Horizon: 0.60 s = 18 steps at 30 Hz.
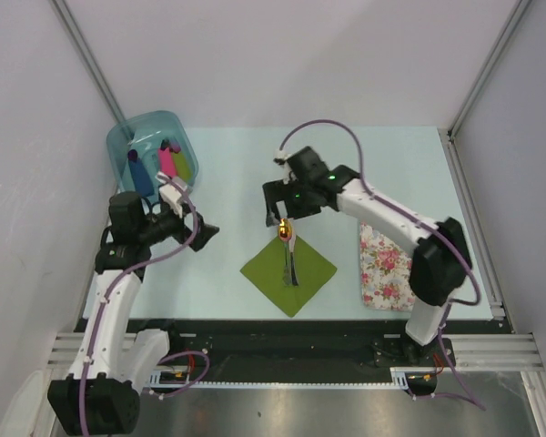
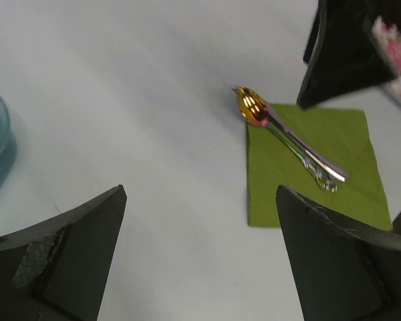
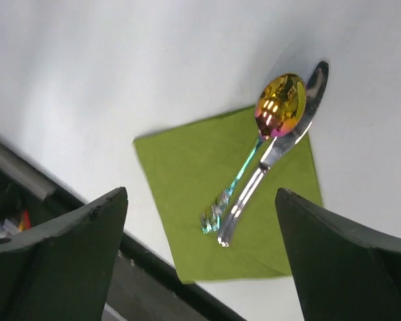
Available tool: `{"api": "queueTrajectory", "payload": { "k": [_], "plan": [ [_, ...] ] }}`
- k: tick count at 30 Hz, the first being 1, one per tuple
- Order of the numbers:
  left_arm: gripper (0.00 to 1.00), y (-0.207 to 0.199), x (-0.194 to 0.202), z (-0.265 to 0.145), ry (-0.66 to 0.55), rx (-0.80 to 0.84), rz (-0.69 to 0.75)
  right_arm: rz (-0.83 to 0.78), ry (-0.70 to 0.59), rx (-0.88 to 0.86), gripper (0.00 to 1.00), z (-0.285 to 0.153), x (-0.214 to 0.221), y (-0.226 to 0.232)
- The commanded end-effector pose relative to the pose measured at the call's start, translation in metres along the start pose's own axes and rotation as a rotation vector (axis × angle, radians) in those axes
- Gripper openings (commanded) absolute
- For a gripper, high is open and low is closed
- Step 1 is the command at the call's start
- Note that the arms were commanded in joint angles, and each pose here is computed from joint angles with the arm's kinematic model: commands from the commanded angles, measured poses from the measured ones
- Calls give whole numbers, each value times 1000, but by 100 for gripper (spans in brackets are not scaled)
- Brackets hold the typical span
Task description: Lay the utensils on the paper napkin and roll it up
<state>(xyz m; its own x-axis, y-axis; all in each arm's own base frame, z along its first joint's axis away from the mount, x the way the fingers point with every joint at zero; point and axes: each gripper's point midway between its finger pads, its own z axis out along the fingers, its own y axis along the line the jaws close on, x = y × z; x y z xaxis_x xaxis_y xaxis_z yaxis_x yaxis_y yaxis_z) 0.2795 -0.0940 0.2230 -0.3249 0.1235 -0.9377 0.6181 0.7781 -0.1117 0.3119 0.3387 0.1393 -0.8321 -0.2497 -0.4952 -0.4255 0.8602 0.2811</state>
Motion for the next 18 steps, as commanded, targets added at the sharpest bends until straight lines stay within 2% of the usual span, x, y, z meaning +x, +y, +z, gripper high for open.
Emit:
{"api": "queueTrajectory", "payload": {
  "k": [1, 3, 6, 8, 9, 11, 12, 13, 14, 15, 17, 18],
  "plan": [
    [100, -63, 25, -12, 17, 298, 364, -71, -34, -337, 100, -44, 2, -8],
    [100, -85, 46, -6, 56, 356, 591, -46, -20, -463, 100, -57, 10, -19],
    [99, -118, 72, 4, 39, 414, 796, 0, 29, -510, 100, -56, 33, -42],
    [96, -135, 93, 8, 50, 466, 841, 19, 60, -518, 100, -54, 49, -50],
    [90, -154, 95, 11, 24, 506, 884, 30, 61, -520, 100, -54, 52, -55],
    [79, -170, 117, 16, 63, 563, 895, 45, 70, -534, 100, -52, 63, -58],
    [75, -193, 121, 16, 30, 628, 929, 46, 57, -529, 100, -52, 61, -60],
    [72, -198, 131, 18, 46, 637, 948, 51, 57, -528, 100, -52, 62, -62],
    [69, -206, 143, 21, 71, 668, 957, 52, 58, -536, 100, -53, 63, -62],
    [68, -225, 147, 20, 31, 712, 986, 57, 56, -536, 100, -53, 62, -63],
    [65, -233, 159, 27, 41, 717, 1018, 61, 58, -541, 98, -52, 62, -65],
    [64, -246, 160, 28, 7, 736, 1033, 67, 64, -543, 98, -51, 63, -65]
  ]
}}
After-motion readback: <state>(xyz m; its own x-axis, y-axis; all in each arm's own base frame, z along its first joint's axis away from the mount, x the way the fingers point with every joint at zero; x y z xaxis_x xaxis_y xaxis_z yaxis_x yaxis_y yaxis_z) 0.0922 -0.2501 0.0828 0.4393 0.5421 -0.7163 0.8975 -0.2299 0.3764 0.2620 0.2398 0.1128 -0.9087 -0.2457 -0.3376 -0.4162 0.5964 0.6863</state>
